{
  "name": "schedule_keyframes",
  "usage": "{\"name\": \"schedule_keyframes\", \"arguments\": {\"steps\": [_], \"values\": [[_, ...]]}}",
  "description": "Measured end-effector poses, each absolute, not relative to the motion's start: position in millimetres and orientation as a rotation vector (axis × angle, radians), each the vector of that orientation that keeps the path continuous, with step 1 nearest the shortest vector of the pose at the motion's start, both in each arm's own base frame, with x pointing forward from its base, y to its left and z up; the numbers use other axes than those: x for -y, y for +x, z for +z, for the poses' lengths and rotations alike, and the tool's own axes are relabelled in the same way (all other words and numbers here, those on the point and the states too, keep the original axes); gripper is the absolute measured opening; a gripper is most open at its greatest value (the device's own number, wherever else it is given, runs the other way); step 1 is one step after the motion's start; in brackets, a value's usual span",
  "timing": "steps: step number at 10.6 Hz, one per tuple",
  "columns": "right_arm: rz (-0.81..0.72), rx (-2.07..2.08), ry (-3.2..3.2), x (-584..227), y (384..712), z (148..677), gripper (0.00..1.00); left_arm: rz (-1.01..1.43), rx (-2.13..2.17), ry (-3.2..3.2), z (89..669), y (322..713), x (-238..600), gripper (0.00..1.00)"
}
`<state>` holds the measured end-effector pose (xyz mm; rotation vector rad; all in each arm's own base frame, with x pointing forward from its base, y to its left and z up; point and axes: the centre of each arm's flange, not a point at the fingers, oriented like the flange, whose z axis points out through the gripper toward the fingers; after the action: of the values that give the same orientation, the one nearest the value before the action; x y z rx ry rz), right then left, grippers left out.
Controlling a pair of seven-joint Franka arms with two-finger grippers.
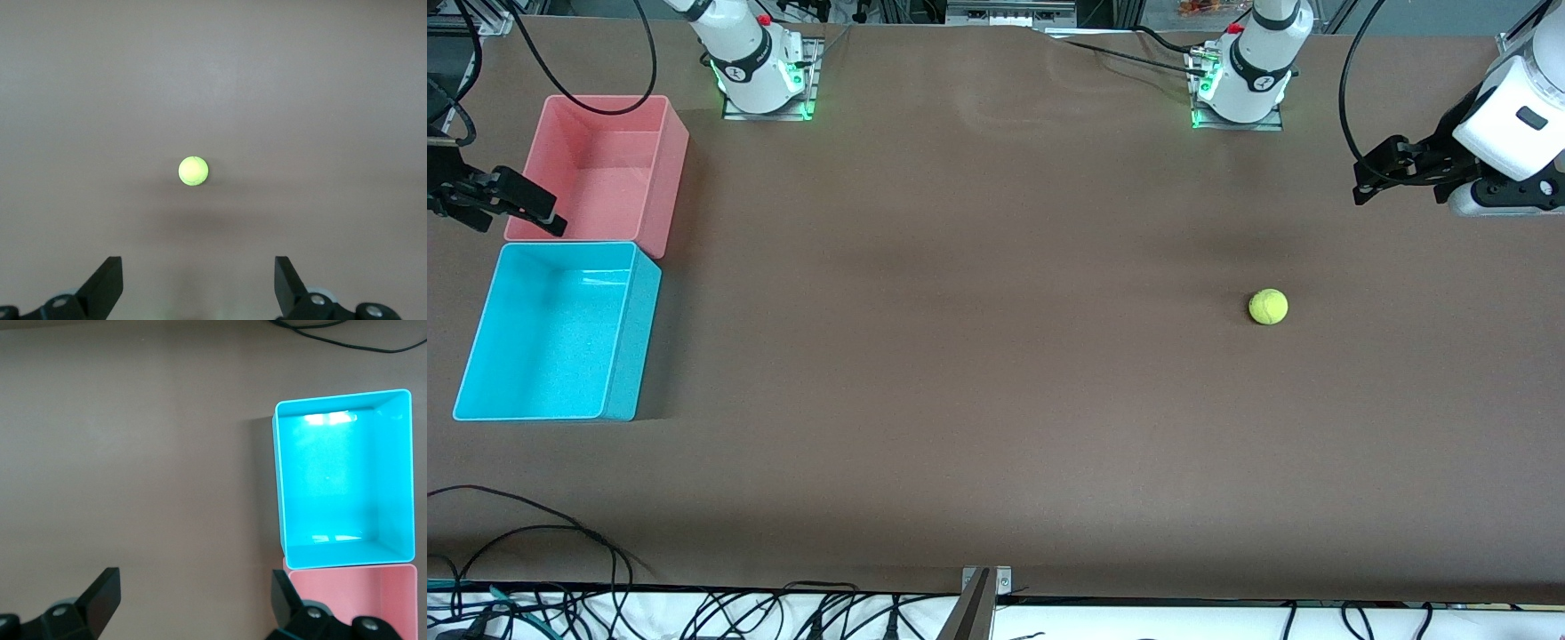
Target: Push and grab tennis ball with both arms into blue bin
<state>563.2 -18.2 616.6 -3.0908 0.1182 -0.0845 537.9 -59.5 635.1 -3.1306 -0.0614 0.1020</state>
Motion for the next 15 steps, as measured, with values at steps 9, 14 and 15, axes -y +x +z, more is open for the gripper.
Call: {"name": "schedule_keyframes", "arguments": {"steps": [9,14,15], "values": [[-0.086,-0.128,-3.091,21.9,563.1,617.0,1.0,0.102,0.061,-3.131,635.1,537.9,59.5,1.0],[-0.087,-0.128,-3.091,21.9,563.1,617.3,1.0,0.102,0.063,-3.131,635.0,538.0,58.9,1.0],[-0.087,-0.128,-3.091,22.0,563.2,617.3,1.0,0.106,0.068,-3.13,633.7,538.6,57.3,1.0]]}}
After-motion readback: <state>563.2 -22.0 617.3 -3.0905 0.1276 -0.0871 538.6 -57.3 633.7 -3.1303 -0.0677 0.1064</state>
